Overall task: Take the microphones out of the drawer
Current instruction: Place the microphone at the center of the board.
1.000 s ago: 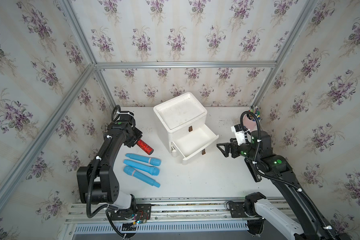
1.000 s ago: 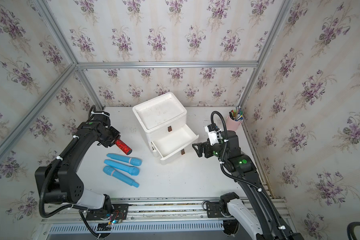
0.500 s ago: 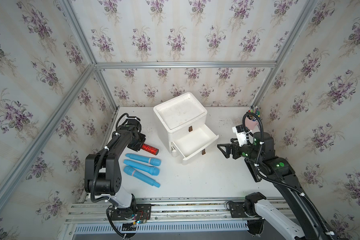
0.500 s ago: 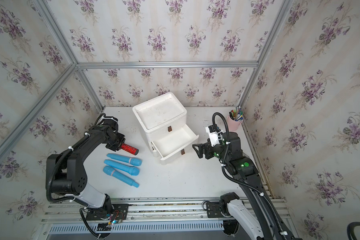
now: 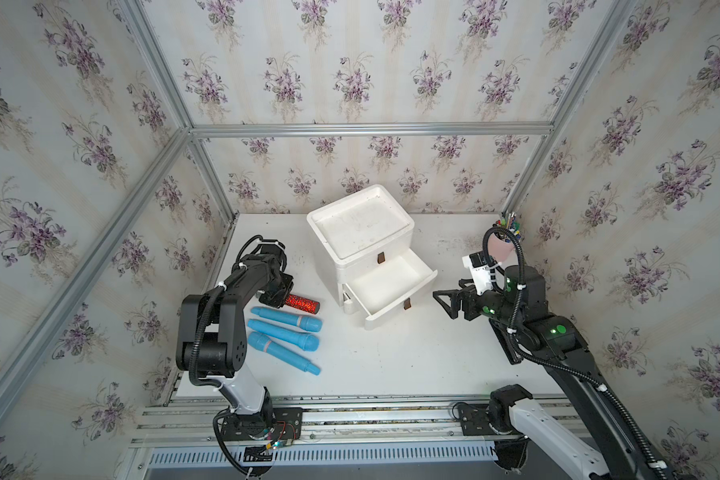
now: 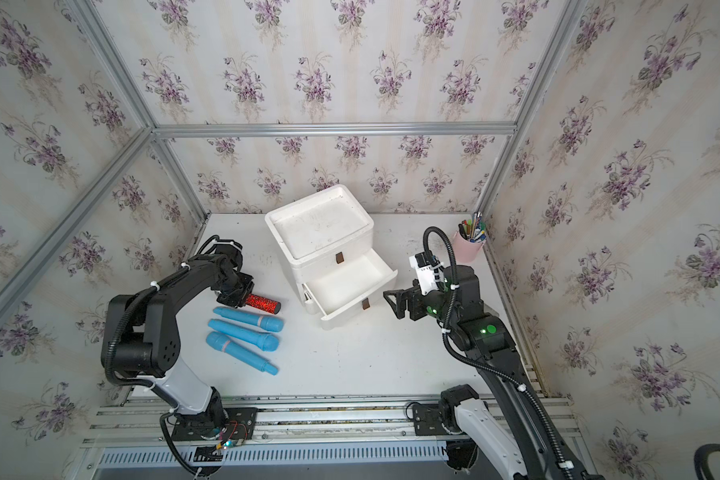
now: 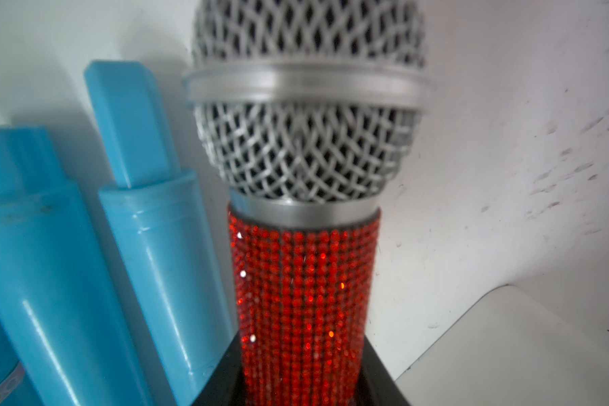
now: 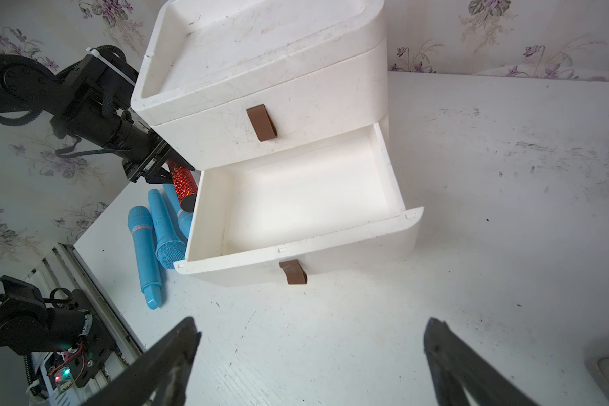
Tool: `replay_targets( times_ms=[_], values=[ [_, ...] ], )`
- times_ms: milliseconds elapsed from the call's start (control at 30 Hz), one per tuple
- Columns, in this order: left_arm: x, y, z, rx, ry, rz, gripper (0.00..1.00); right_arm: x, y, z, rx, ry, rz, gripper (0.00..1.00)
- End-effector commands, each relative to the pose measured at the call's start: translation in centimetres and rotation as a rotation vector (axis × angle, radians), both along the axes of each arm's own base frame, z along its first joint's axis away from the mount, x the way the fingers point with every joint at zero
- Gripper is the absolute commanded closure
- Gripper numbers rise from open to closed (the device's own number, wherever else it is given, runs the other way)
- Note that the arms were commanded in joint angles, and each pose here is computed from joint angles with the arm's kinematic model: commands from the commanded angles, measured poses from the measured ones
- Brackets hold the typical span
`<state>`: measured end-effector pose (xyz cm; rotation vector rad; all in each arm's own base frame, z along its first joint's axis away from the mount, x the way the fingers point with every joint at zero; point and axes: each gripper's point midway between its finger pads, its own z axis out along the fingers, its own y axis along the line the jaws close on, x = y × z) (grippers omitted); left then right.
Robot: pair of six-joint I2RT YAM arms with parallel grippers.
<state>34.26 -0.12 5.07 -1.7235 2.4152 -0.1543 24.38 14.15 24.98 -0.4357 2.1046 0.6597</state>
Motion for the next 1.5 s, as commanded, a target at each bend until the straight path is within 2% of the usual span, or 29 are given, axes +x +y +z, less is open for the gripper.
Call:
replay_targets(
  times_ms=[0,100,133,367,600,667,1000,1167,1267,1467],
  values=[
    [0.3,-0.1,-0.2,-0.011,-0.003,0.018,0.56,0.2,0.3,0.7,0.015,-0.027,0.015,0.02],
    [0.4,-0.4,-0.7,-0.023,0.010,0.010,0.54,0.2,0.3,0.6,0.013,-0.026,0.011,0.02],
    [0.4,-0.4,-0.8,-0.028,0.015,0.007,0.50,0.2,0.3,0.7,0.012,-0.028,0.012,0.02],
    [0.4,-0.9,-1.6,-0.055,0.034,-0.001,0.49,0.3,0.1,0.7,0.002,-0.032,0.005,0.02],
    [1.4,-1.1,-0.2,-0.069,-0.019,-0.016,0.47,0.4,0.1,0.6,-0.001,-0.027,0.005,0.02],
    [1.7,-1.2,0.8,-0.067,-0.049,-0.028,0.38,0.4,0.2,0.5,-0.002,-0.027,0.007,0.02],
    [3.0,-1.4,5.8,-0.066,-0.195,-0.062,0.14,0.6,0.2,0.4,-0.002,-0.023,0.006,0.02],
    [5.9,-2.9,8.3,-0.108,-0.310,-0.190,0.02,0.5,0.2,0.1,-0.003,-0.013,0.005,0.02],
    [7.9,-4.4,10.9,-0.129,-0.393,-0.311,0.01,0.7,0.3,-0.4,0.006,-0.002,0.005,0.02],
    [8.3,-4.2,16.2,0.001,-0.527,-0.414,0.01,1.1,0.5,-1.9,0.020,0.036,-0.003,0.00]
  ],
)
